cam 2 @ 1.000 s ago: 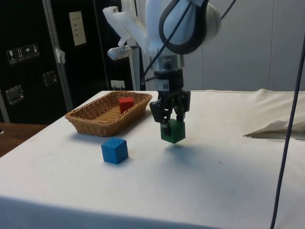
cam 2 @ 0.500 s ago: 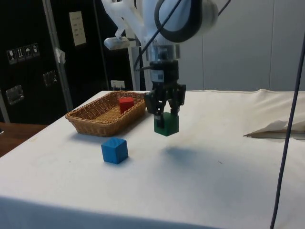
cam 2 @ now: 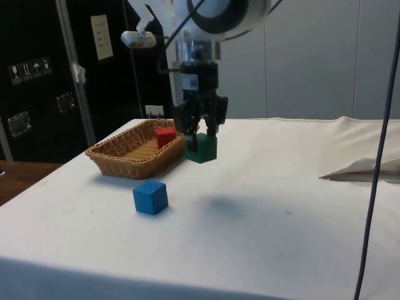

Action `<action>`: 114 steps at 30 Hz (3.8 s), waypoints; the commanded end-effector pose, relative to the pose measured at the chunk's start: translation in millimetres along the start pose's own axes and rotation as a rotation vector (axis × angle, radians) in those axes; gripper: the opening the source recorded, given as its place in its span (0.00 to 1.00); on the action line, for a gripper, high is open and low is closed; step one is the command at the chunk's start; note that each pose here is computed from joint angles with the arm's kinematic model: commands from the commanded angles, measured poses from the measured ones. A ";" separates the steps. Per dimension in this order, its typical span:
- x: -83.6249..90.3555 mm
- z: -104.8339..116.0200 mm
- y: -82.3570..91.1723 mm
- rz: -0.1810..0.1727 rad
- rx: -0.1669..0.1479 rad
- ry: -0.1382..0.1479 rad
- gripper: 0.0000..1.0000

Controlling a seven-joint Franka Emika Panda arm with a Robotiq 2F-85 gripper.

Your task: Pick up exactly two blocks and place them into the basket.

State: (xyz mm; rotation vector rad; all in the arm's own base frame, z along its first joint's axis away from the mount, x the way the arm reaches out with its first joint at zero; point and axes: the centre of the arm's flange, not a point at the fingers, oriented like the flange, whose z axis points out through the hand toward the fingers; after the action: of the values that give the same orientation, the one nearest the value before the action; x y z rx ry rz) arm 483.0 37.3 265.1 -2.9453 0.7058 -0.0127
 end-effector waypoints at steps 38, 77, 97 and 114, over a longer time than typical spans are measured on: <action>94.6 -64.3 2.4 -0.076 -0.050 -0.024 0.00; 184.8 -7.8 -27.3 -0.042 -0.168 0.009 0.00; 224.1 27.5 -16.6 -0.004 -0.180 0.058 0.00; 236.8 44.9 -7.1 0.020 -0.165 0.076 0.15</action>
State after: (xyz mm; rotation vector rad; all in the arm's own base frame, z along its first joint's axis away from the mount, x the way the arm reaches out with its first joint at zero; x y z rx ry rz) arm 698.4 -58.2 216.7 -3.1158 0.7863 -0.0707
